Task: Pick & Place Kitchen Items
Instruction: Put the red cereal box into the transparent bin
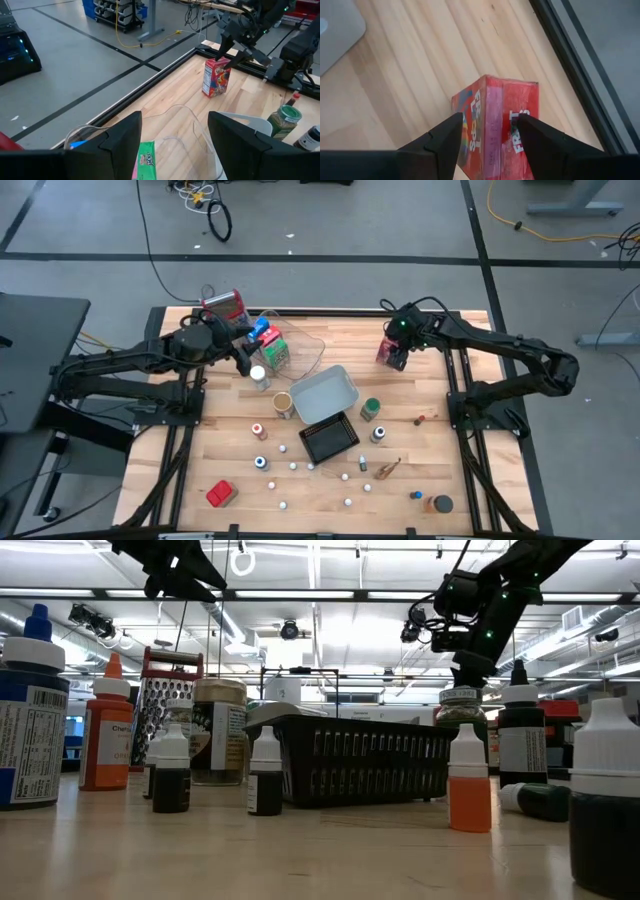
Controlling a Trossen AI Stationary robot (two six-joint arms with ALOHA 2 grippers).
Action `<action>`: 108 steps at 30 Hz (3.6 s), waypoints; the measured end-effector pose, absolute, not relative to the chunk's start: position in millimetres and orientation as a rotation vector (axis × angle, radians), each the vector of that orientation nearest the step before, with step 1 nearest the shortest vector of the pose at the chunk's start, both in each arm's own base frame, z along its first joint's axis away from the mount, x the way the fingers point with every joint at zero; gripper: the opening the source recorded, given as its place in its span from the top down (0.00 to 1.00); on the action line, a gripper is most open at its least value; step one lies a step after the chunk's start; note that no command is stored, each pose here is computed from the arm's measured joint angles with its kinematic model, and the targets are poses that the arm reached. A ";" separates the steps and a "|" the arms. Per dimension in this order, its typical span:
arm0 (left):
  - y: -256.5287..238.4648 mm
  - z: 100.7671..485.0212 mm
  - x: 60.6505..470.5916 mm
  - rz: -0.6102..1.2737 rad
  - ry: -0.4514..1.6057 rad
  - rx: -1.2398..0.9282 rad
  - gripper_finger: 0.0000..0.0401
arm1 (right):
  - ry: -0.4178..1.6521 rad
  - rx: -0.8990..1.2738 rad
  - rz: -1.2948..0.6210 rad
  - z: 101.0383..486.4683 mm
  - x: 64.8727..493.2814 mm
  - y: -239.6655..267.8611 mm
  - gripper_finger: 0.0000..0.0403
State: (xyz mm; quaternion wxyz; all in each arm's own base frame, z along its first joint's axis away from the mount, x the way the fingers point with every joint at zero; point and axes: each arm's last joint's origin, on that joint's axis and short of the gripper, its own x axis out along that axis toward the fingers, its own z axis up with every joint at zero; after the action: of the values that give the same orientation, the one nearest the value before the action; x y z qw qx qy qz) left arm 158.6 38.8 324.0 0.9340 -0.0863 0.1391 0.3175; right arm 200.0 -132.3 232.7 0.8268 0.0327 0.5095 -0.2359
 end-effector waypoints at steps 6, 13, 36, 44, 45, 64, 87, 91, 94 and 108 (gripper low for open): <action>38.8 324.0 158.6 0.649 0.284 -0.177 0.41 | 1.059 0.033 -0.528 244.3 199.8 -134.0 0.49; 38.8 323.9 158.6 0.649 0.285 -0.176 0.41 | 1.086 0.066 -0.495 241.4 197.7 -133.8 0.49; 38.7 324.0 158.7 0.647 0.282 -0.188 0.41 | 1.084 0.040 -0.494 241.8 198.3 -134.5 0.49; 38.7 324.0 158.7 0.647 0.281 -0.188 0.41 | 1.106 -0.022 -0.528 242.4 198.3 -134.9 0.41; 38.7 324.0 158.7 0.647 0.282 -0.188 0.41 | 1.106 -0.022 -0.530 242.4 198.2 -135.1 0.39; 38.7 324.0 158.7 0.646 0.283 -0.185 0.41 | 1.044 0.046 -0.498 254.2 189.3 -126.9 0.18; 38.1 323.9 159.1 0.618 0.292 -0.171 0.41 | 1.201 0.111 -0.567 222.0 200.6 -143.6 0.20; 38.1 323.9 159.1 0.618 0.292 -0.171 0.41 | 1.213 0.125 -0.536 221.2 199.7 -142.1 0.28; 38.1 323.9 159.1 0.618 0.292 -0.172 0.41 | 1.206 0.155 -0.487 220.7 200.1 -140.3 0.36; 38.1 323.9 159.1 0.618 0.292 -0.172 0.41 | 1.256 0.108 -0.435 219.4 197.3 -138.4 0.72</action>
State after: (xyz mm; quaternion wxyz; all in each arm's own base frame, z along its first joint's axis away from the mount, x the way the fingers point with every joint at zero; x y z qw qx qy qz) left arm 159.1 38.1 323.9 0.9386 -0.0840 0.1430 0.3026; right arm 197.3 -138.4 219.4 0.7859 0.0503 0.5823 -0.2017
